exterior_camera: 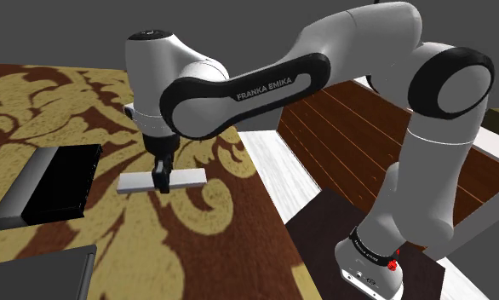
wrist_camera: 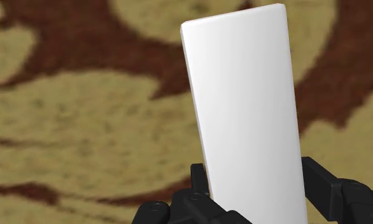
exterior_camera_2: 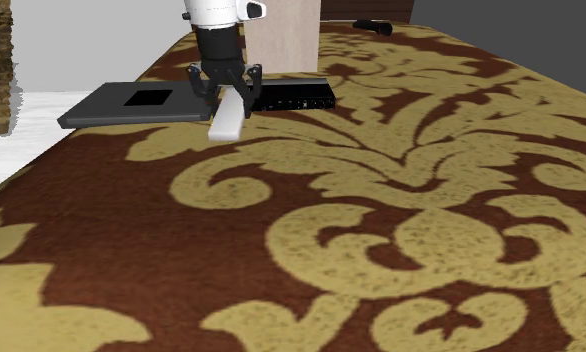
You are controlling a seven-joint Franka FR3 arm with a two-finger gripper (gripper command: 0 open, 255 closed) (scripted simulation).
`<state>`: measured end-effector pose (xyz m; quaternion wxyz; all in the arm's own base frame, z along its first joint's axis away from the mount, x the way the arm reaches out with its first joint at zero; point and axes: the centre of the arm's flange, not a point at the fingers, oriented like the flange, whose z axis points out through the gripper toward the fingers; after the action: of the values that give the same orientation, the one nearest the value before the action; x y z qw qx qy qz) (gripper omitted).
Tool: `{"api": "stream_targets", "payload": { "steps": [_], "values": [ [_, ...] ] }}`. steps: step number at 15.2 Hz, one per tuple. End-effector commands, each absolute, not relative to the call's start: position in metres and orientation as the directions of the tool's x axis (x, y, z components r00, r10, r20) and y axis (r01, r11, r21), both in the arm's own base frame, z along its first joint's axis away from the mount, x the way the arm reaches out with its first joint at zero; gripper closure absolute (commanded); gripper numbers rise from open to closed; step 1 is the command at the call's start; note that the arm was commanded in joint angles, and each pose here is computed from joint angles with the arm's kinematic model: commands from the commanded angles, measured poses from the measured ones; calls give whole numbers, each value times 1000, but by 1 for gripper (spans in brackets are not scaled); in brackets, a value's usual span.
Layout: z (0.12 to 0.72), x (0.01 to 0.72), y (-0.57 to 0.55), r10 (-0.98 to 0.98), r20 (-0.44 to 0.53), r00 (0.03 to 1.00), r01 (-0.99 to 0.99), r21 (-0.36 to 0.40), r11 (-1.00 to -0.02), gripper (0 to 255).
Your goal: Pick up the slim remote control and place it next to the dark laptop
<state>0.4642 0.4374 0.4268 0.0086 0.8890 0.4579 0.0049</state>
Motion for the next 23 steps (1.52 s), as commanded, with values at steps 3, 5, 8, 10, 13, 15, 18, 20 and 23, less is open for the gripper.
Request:
{"api": "stream_targets", "payload": {
  "steps": [3, 5, 8, 10, 13, 15, 18, 20, 23],
  "values": [
    [427, 417, 461, 813, 1, 582, 813, 20, -582, 255],
    [427, 394, 473, 813, 1, 582, 813, 20, -582, 255],
    [427, 359, 491, 813, 1, 582, 813, 20, -582, 255],
    [427, 336, 504, 813, 1, 582, 813, 20, -582, 255],
    [427, 300, 522, 813, 1, 582, 813, 20, -582, 255],
    [427, 277, 534, 813, 1, 582, 813, 20, -582, 255],
    [427, 242, 552, 813, 1, 582, 813, 20, -582, 255],
    [427, 218, 565, 813, 1, 582, 813, 20, -582, 255],
    [422, 204, 572, 813, 1, 582, 813, 20, -582, 255]
  ]
}}
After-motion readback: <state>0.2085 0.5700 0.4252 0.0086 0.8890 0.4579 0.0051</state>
